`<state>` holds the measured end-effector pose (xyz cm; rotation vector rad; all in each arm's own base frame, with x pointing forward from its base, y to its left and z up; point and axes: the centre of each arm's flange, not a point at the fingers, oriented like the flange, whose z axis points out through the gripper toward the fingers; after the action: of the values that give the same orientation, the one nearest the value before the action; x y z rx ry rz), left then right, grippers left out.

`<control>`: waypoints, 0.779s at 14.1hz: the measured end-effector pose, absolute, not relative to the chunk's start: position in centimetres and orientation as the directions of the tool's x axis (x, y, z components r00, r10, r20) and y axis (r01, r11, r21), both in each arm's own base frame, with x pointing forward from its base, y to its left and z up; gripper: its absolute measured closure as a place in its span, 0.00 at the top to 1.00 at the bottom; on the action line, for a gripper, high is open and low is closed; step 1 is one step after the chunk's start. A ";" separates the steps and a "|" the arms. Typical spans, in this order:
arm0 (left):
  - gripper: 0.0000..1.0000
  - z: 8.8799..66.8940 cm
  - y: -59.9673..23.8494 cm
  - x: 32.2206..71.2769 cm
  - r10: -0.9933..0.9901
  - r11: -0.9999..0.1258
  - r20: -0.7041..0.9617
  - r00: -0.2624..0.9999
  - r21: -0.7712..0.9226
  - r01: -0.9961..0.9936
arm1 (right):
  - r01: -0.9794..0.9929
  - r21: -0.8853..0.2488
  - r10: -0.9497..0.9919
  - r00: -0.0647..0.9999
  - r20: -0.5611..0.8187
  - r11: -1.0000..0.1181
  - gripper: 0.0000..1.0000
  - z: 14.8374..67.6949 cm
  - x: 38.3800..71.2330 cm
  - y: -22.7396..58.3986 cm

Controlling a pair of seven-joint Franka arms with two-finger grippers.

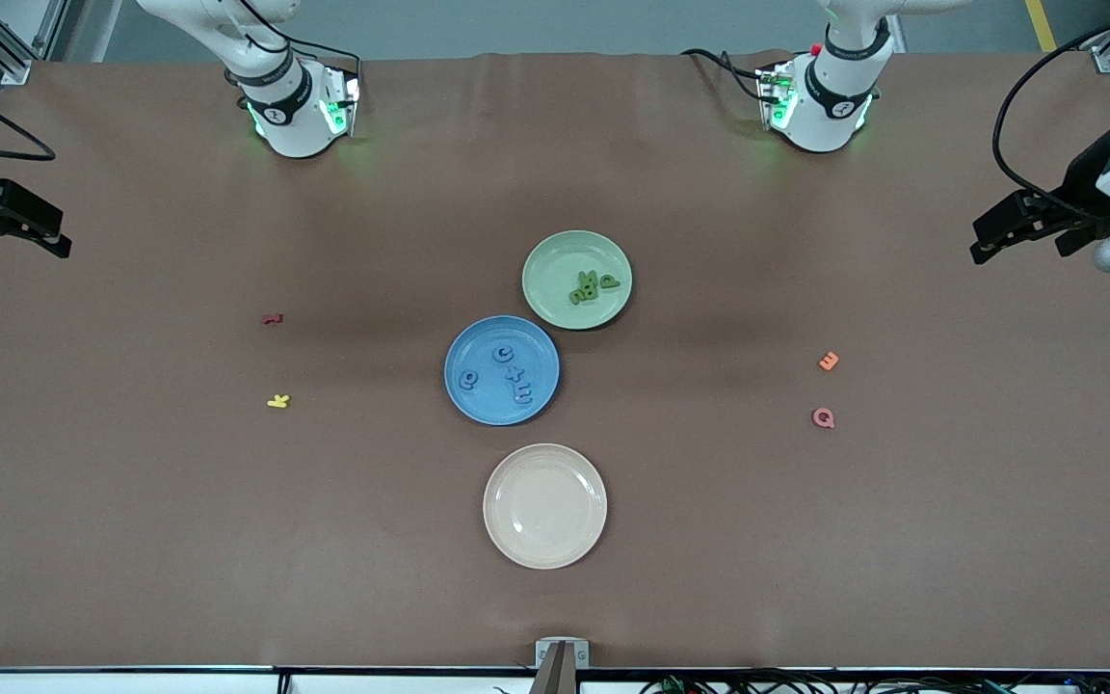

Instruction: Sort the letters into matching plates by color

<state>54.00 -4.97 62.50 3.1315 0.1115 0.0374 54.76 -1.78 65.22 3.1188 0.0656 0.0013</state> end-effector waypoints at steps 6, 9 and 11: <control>1.00 62.2 -7.2 53.4 0.004 -1.000 -0.008 1.000 0.002 0.004 | 0.042 0.022 0.042 0.999 0.001 -0.999 1.00 65.3 54.8 -1.8; 1.00 62.2 -7.3 53.4 0.001 -1.000 -0.011 1.000 0.002 0.001 | 0.042 0.022 0.042 0.999 0.002 -0.999 1.00 65.3 54.8 -1.8; 1.00 62.3 -7.3 53.4 0.000 -1.000 -0.009 1.000 0.002 0.000 | 0.042 0.022 0.042 0.999 0.002 -0.999 1.00 65.3 54.8 -1.8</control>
<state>53.38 -7.27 62.30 3.1396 0.0002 -0.0138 54.76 -1.79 65.27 3.1188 0.0653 0.0035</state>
